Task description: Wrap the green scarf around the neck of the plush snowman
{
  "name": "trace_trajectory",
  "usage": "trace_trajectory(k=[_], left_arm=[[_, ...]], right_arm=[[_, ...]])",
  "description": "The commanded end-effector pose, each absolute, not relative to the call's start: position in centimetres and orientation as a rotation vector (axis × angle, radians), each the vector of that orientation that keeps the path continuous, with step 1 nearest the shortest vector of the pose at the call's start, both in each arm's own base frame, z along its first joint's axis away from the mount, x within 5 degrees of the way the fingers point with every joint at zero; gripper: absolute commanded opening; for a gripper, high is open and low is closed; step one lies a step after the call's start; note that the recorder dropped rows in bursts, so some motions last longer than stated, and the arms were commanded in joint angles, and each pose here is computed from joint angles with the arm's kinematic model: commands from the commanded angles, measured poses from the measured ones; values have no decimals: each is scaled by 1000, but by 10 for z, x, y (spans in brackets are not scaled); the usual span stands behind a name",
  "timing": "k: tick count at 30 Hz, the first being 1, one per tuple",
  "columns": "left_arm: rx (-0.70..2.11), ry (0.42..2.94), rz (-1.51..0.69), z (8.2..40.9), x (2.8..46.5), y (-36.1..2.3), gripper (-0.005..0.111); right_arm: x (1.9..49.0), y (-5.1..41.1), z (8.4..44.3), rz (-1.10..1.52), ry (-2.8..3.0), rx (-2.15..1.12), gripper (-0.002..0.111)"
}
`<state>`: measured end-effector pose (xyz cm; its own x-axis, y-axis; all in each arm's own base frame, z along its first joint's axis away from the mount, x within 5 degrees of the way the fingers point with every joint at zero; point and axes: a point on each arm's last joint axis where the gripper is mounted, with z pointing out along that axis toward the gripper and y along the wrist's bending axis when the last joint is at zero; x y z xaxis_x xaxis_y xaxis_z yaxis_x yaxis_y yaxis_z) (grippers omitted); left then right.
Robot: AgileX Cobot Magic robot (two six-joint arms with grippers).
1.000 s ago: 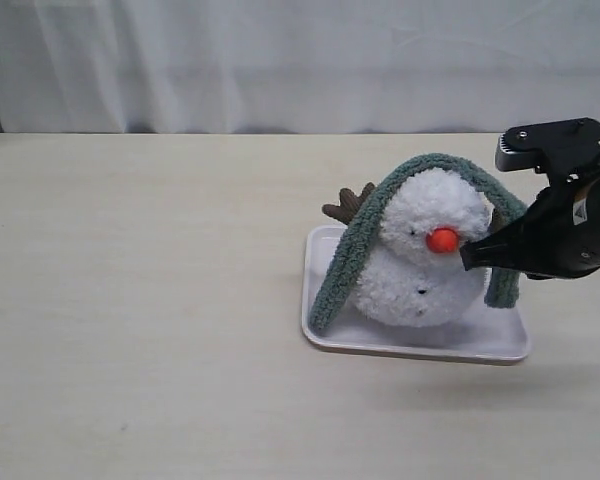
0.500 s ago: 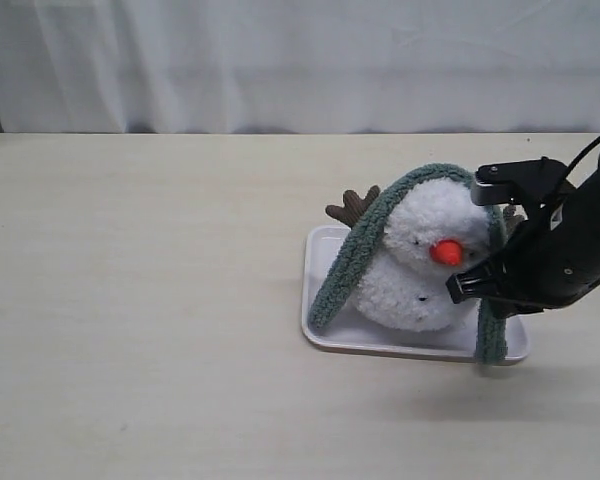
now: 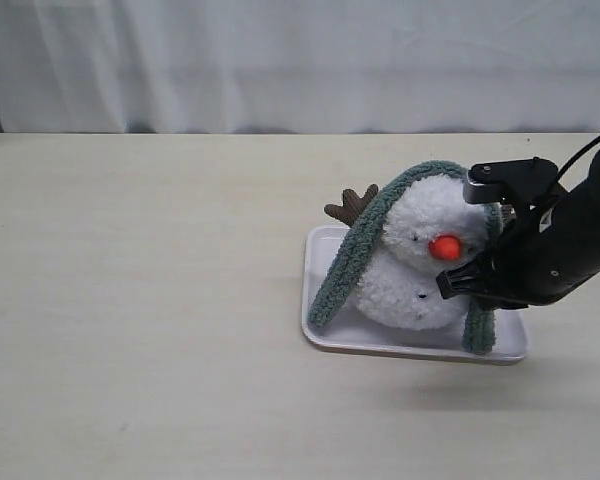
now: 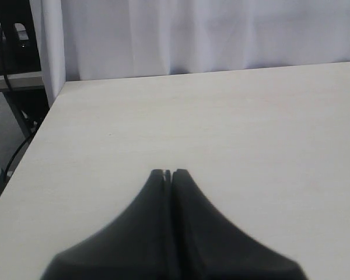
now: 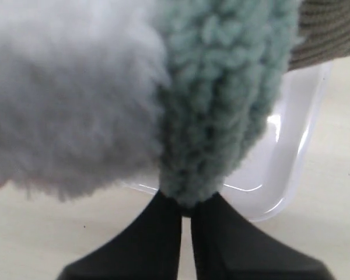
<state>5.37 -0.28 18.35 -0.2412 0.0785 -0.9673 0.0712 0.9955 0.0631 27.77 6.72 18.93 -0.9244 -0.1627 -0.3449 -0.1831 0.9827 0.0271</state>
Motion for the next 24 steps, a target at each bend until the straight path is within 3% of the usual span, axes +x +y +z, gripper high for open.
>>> trace_trajectory(k=[1,5,8,15,18,22,24], left_arm=[[114,1803,2,184,54,-3,0],[114,1803,2,184,54,-3,0],[114,1803,2,184,54,-3,0],[114,1803,2,184,54,-3,0],[114,1803,2,184,54,-3,0],[114,1803,2,184,54,-3,0],[114,1803,2,184,54,-3,0]], right_arm=[[277,65,186,84,2772,-250,17],[270,64,200,89,2754,-247,41],[259,62,227,103,2681,-247,45],[246,60,314,142,2401,-230,45],[253,62,328,151,2376,-214,43],[280,68,336,125,2431,-258,27],[292,71,335,113,2491,-279,31]])
